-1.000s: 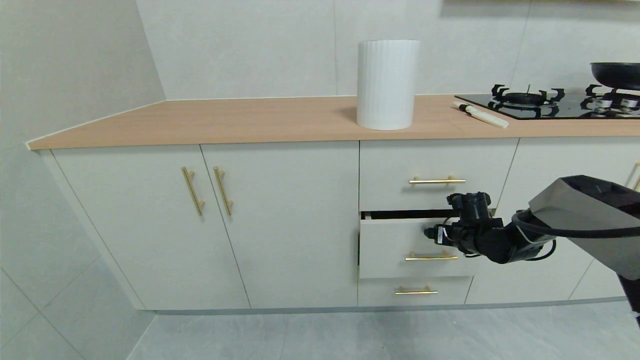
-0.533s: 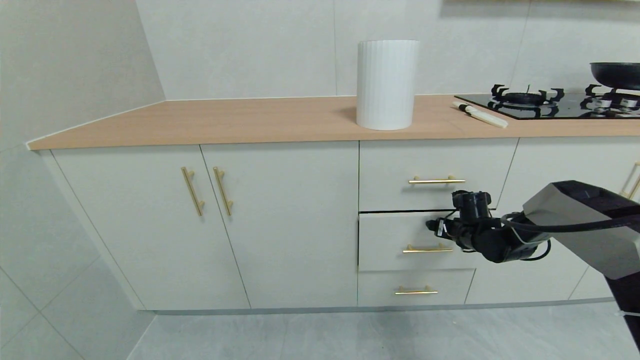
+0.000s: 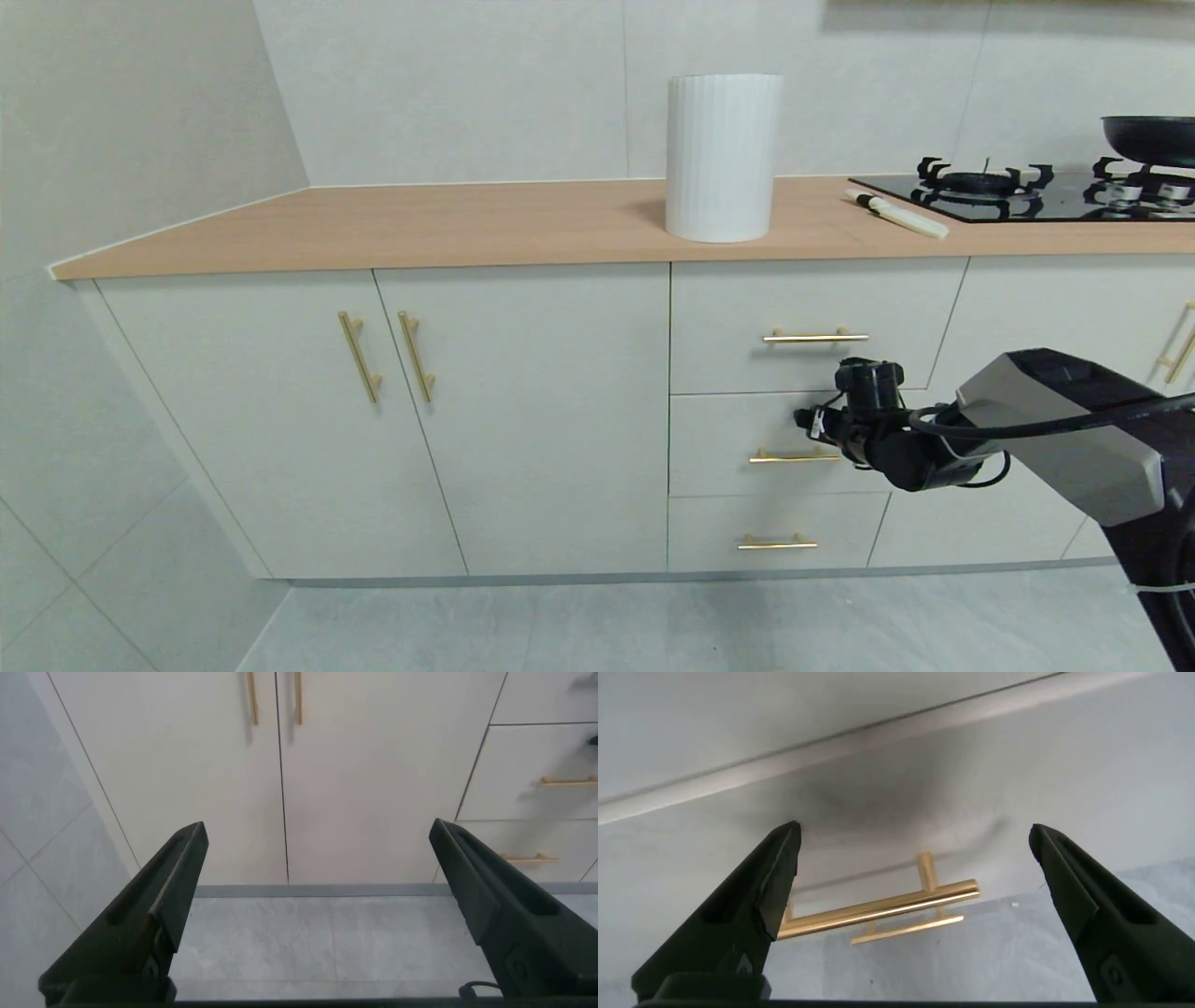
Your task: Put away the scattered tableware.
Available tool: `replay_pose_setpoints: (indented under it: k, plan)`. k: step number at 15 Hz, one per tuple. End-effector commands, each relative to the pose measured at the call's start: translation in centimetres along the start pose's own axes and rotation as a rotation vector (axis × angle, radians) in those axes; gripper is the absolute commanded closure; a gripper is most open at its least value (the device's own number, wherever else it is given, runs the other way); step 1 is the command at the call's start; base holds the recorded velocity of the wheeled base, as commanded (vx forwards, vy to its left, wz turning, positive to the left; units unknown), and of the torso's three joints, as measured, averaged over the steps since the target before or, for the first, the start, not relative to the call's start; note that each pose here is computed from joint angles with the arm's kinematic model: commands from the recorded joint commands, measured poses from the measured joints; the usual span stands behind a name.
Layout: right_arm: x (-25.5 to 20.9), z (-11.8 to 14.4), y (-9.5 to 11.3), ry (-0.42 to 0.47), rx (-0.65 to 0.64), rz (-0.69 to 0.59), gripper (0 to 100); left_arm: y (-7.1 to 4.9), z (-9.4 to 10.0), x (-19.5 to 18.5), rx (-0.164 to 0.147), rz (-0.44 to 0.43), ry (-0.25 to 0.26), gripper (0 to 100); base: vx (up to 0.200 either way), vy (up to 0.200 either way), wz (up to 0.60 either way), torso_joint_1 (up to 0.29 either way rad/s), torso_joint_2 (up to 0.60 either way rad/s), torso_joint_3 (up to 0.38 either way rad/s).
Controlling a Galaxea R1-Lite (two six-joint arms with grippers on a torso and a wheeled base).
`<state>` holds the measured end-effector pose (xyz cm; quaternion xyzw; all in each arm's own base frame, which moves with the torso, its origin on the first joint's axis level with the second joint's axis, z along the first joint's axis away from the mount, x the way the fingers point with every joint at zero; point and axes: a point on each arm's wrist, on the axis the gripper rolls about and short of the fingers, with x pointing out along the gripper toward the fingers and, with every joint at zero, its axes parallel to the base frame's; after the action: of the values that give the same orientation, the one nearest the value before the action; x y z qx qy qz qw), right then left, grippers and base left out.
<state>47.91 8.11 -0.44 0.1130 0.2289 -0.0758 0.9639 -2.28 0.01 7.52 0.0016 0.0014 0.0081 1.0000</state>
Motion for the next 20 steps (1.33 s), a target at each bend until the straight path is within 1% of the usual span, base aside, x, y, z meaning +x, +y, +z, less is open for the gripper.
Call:
replay_pose_setpoints:
  k: [1, 5, 8, 10, 11, 12, 13, 14, 16, 18, 19, 20]
  plan:
    - [0.2, -0.1, 0.0, -0.003, 0.003, -0.001, 0, 0.0, 0.0, 0.0, 0.0, 0.001, 0.0, 0, 0.0, 0.0, 0.0, 0.0, 0.0, 0.0]
    - [0.0, 0.1, -0.1, -0.004, 0.004, -0.001, 0, 0.0, 0.0, 0.0, 0.0, 0.001, 0.0, 0, 0.0, 0.0, 0.0, 0.0, 0.0, 0.0]
    - [-1.5, 0.4, -0.4, 0.02, 0.0, 0.008, 0, 0.0, 0.0, 0.0, 0.0, 0.001, 0.0, 0, 0.0, 0.0, 0.0, 0.0, 0.0, 0.0]
    - [-3.9, 1.0, -0.5, 0.065, -0.005, 0.085, 0, 0.0, 0.0, 0.0, 0.0, 0.001, 0.0, 0, 0.0, 0.0, 0.0, 0.0, 0.0, 0.0]
    - [-6.1, 2.0, -0.5, 0.083, -0.009, 0.155, 0, 0.0, 0.0, 0.0, 0.0, 0.001, 0.0, 0, 0.0, 0.0, 0.0, 0.0, 0.0, 0.0]
    - [-8.1, 2.5, -0.6, 0.084, -0.028, 0.168, 0, 0.0, 0.0, 0.0, 0.0, 0.001, 0.0, 0, 0.0, 0.0, 0.0, 0.0, 0.0, 0.0]
    - [-11.9, 3.5, -0.4, 0.069, -0.073, 0.194, 0, 0.0, 0.0, 0.0, 0.0, 0.001, 0.0, 0, 0.0, 0.0, 0.0, 0.0, 0.0, 0.0]
    - [-14.8, 4.2, -0.7, 0.053, -0.082, 0.204, 0, 0.0, 0.0, 0.0, 0.0, 0.001, 0.0, 0, 0.0, 0.0, 0.0, 0.0, 0.0, 0.0]
    - [-21.3, 5.8, -2.0, -0.011, -0.074, 0.228, 0, 0.0, 0.0, 0.0, 0.0, 0.001, 0.0, 0, 0.0, 0.0, 0.0, 0.0, 0.0, 0.0]
    - [-25.1, 6.5, -3.0, -0.068, -0.07, 0.24, 0, 0.0, 0.0, 0.0, 0.0, 0.001, 0.0, 0, 0.0, 0.0, 0.0, 0.0, 0.0, 0.0]
    - [-28.8, 6.8, -4.1, -0.127, -0.063, 0.245, 0, 0.0, 0.0, 0.0, 0.0, 0.001, 0.0, 0, 0.0, 0.0, 0.0, 0.0, 0.0, 0.0]
    - [-32.8, 6.8, -5.4, -0.214, -0.057, 0.225, 0, 0.0, 0.0, 0.0, 0.0, 0.001, 0.0, 0, 0.0, 0.0, 0.0, 0.0, 0.0, 0.0]
